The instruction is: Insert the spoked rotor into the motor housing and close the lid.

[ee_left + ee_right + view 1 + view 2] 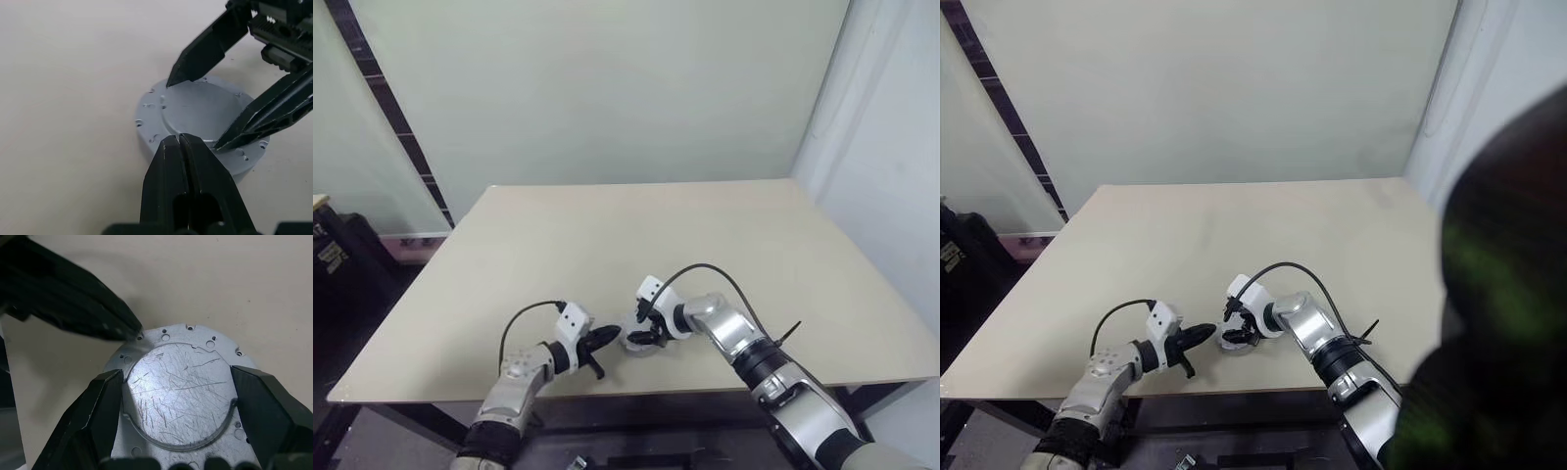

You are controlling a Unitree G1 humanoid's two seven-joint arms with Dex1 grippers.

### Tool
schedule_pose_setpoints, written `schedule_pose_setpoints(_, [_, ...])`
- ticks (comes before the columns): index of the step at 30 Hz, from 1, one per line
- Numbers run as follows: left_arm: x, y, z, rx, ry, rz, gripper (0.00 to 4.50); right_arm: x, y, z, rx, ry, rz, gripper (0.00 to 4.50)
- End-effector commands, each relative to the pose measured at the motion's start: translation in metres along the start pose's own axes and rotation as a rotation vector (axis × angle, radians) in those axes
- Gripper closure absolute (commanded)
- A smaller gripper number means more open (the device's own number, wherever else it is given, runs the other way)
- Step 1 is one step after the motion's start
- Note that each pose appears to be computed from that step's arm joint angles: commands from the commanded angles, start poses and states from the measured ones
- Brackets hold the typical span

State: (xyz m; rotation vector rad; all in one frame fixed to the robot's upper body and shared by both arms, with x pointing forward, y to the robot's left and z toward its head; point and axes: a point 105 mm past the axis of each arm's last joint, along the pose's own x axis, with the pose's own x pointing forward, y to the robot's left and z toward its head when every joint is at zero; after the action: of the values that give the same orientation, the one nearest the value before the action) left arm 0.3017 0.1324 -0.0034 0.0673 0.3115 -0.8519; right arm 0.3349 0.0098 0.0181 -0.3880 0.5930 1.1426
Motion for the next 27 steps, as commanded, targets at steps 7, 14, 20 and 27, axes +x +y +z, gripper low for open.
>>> schedule_pose_setpoints(7, [0.009,-0.001,0.005,0.068,0.015,-0.035,4.5,-0.006,-0.004,-0.014,-0.037,0.051,-0.012,1.24])
schedule_pose_setpoints(14, [0.011,-0.003,0.006,0.073,0.015,-0.048,4.5,-0.006,-0.005,-0.007,-0.033,0.024,-0.018,0.51])
schedule_pose_setpoints(20, [0.013,-0.008,0.006,0.079,0.019,-0.072,4.5,-0.01,-0.005,0.009,0.018,-0.059,-0.001,0.01])
schedule_pose_setpoints(27, [0.016,-0.009,0.007,0.083,0.02,-0.087,4.5,-0.024,-0.018,0.029,0.138,-0.178,-0.047,0.01])
